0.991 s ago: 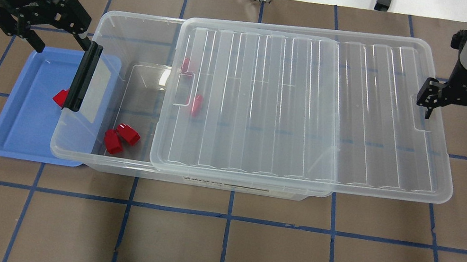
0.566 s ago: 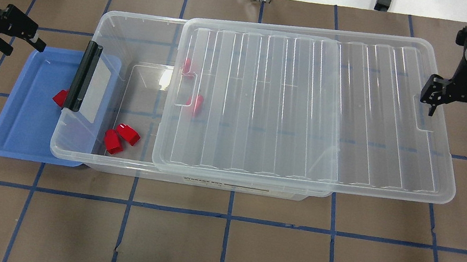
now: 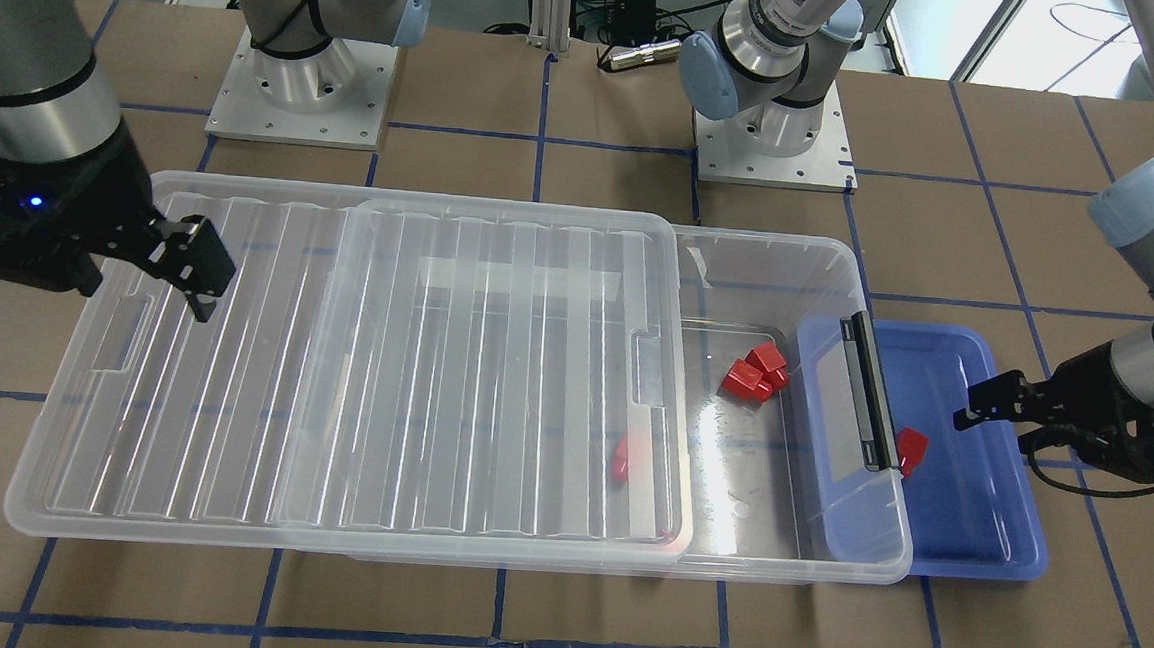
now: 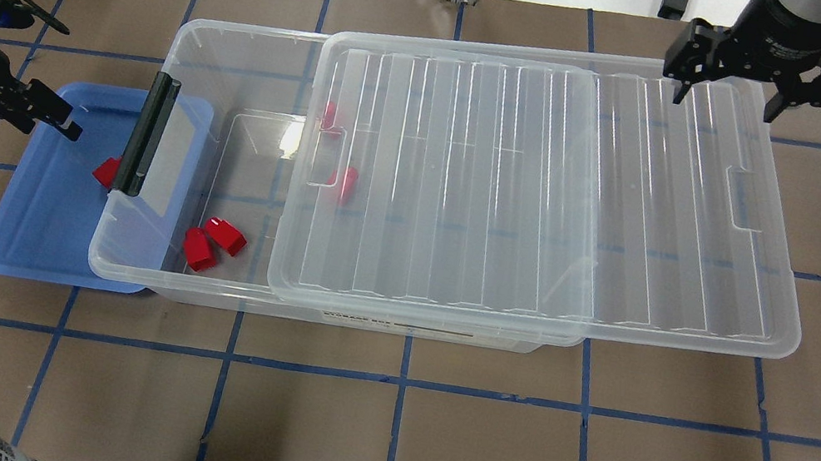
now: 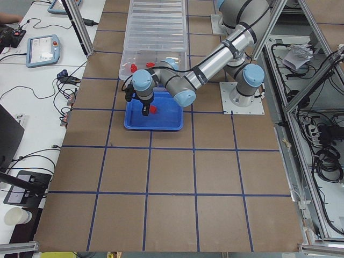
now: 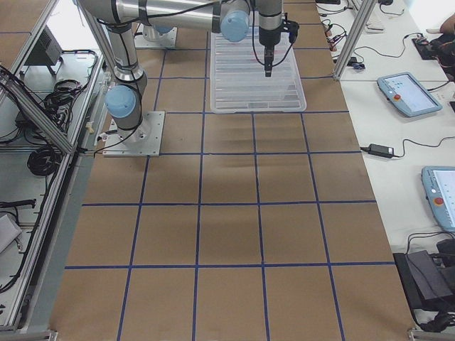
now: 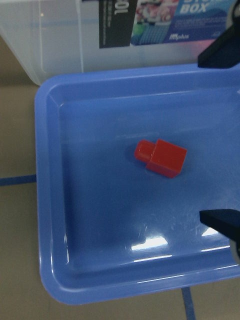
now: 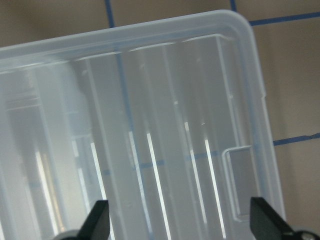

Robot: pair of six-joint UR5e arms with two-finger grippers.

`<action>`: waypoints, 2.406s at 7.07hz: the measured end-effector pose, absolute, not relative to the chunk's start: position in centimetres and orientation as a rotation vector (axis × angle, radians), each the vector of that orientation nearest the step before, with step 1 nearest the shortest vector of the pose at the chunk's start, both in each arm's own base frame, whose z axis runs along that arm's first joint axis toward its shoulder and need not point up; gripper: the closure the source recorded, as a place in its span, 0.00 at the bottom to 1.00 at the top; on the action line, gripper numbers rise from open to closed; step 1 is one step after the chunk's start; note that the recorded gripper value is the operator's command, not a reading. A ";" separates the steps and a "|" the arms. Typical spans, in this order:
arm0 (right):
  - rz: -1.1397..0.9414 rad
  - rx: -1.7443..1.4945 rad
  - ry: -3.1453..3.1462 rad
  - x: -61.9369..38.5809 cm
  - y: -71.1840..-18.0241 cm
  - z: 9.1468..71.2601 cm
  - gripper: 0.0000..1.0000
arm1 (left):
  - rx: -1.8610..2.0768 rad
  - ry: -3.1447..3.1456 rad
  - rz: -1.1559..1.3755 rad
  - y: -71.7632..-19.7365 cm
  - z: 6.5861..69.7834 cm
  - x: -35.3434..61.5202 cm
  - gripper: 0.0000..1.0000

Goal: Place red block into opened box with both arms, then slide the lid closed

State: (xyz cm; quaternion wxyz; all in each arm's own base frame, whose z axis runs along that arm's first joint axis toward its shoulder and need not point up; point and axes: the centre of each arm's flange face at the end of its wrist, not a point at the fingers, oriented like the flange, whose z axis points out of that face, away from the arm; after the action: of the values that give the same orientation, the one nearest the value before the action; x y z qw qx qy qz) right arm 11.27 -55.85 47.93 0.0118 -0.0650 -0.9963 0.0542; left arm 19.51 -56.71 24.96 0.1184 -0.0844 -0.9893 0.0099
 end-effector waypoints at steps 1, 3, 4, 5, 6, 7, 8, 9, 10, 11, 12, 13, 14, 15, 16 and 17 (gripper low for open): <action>0.132 -0.197 -3.148 13.1 -54.6 48.8 0.00 | -0.305 -2.918 0.051 -56.9 23.4 18.1 0.00; 0.118 -0.197 -3.166 13.9 -53.5 49.8 0.00 | -0.412 -2.972 0.110 -57.3 21.6 14.9 0.00; 0.112 -0.198 -3.167 13.9 -53.3 49.9 0.00 | -0.422 -2.973 0.078 -56.8 20.0 14.3 0.10; 0.105 -0.198 -3.167 14.0 -53.2 49.9 0.00 | -0.411 -2.977 0.020 -56.2 18.3 14.0 0.48; 0.092 -0.199 -3.167 14.0 -53.1 49.9 0.00 | -0.393 -2.984 -0.026 -55.9 17.1 14.0 0.82; 0.081 -0.199 -3.166 14.0 -53.0 50.0 0.00 | -0.375 -2.989 -0.045 -55.9 16.6 13.9 0.87; 0.076 -0.198 -3.166 14.0 -53.0 50.1 0.00 | -0.362 -2.997 -0.043 -56.1 16.9 13.8 0.88; 0.072 -0.198 -3.165 14.0 -53.0 50.1 0.00 | -0.360 -3.009 -0.021 -56.4 17.8 13.8 0.88; 0.068 -0.198 -3.165 14.0 -52.9 50.0 0.00 | -0.366 -3.025 0.012 -57.2 19.7 14.0 0.88; 0.063 -0.196 -3.165 14.0 -52.8 49.9 0.00 | -0.368 -3.031 0.023 -58.3 22.7 14.5 0.88; 0.060 -0.191 -3.165 14.0 -52.8 49.8 0.00 | -0.369 -3.027 0.014 -59.5 26.5 15.1 0.88; 0.062 -0.185 -3.164 14.0 -52.7 49.8 0.00 | -0.367 -3.013 0.000 -60.6 30.8 15.4 0.88; 0.064 -0.183 -3.164 14.0 -52.6 49.8 0.00 | -0.355 -2.985 -0.008 -61.0 34.3 15.1 0.88; 0.065 -0.183 -3.163 14.0 -52.6 49.9 0.00 | -0.314 -2.970 0.003 -61.1 36.9 13.5 0.88; 0.066 -0.183 -3.162 14.0 -52.5 49.9 0.00 | -0.240 -2.978 0.013 -61.1 39.2 9.8 0.88; 0.066 -0.182 -3.162 14.0 -52.5 49.9 0.00 | -0.165 -2.992 0.014 -60.9 40.8 5.0 0.88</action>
State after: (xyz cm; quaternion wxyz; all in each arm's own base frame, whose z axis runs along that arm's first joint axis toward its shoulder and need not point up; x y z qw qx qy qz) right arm 14.00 -52.54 49.87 -0.0132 -0.0576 -0.9980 0.0208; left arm 5.02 -60.92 40.81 0.0725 -0.0549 -0.9958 0.0047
